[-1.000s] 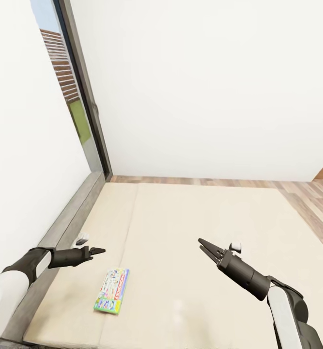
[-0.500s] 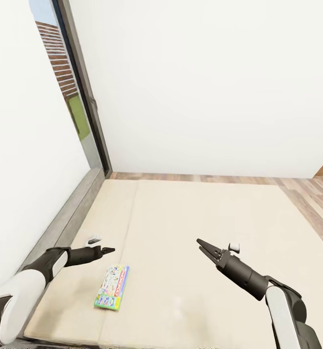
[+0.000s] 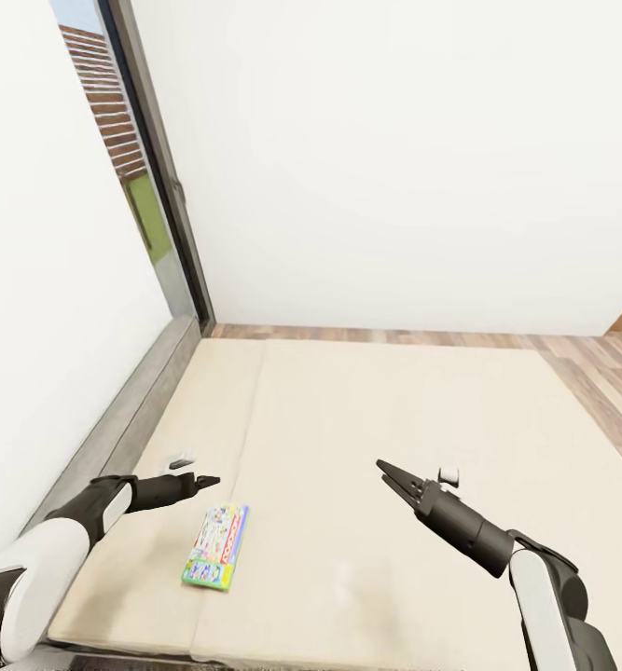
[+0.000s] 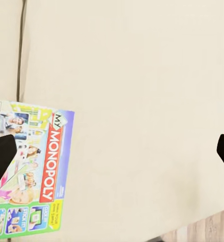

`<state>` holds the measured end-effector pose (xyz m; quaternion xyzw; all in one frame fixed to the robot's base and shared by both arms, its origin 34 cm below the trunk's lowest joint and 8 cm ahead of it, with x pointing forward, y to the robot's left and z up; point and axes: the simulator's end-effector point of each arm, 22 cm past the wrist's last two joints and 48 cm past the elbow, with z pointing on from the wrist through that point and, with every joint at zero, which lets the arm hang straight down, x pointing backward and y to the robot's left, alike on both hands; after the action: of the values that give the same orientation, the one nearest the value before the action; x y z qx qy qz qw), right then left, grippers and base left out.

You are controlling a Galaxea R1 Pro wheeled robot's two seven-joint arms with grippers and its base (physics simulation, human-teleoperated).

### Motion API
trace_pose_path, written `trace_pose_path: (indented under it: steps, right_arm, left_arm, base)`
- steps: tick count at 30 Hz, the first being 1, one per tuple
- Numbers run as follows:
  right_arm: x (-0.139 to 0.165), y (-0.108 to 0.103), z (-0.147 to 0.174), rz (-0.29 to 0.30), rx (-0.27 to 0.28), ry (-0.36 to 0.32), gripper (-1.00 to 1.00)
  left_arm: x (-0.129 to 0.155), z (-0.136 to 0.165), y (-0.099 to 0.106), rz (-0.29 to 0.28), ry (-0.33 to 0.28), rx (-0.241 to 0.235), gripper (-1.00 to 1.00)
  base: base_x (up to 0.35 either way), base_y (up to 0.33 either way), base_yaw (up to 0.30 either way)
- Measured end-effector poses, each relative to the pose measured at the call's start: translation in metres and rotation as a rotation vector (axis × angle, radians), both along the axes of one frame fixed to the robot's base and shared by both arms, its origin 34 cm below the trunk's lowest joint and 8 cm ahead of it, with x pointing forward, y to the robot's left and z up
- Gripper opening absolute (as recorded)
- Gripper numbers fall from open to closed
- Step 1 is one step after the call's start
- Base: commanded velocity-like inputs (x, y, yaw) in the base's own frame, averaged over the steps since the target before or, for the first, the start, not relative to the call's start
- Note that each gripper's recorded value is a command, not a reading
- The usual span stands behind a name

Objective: Put all the toys in the child's room - the three board games (two on the bed and one on the table), the two jigsaw puzzles on the table, and the tennis ball on the table - inside the toy box on the table in the child's room.

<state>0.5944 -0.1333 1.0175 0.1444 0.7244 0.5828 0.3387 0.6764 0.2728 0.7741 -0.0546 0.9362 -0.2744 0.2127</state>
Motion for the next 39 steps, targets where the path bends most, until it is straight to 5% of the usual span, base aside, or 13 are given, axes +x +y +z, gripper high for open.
trace_pose_path:
  steps: [21, 39]
  right_arm:
    - [0.001, -0.005, -0.018, -0.009, -0.006, 0.036, 1.00]
    - [0.000, 0.002, -0.031, 0.001, 0.000, 0.065, 1.00]
  left_arm:
    - [-0.010, -0.015, 0.037, 0.014, 0.040, 0.032, 1.00]
    - [-0.014, -0.029, 0.041, 0.008, 0.063, 0.044, 1.00]
  base:
    - [0.000, 0.000, 0.000]
    - [0.000, 0.000, 0.001]
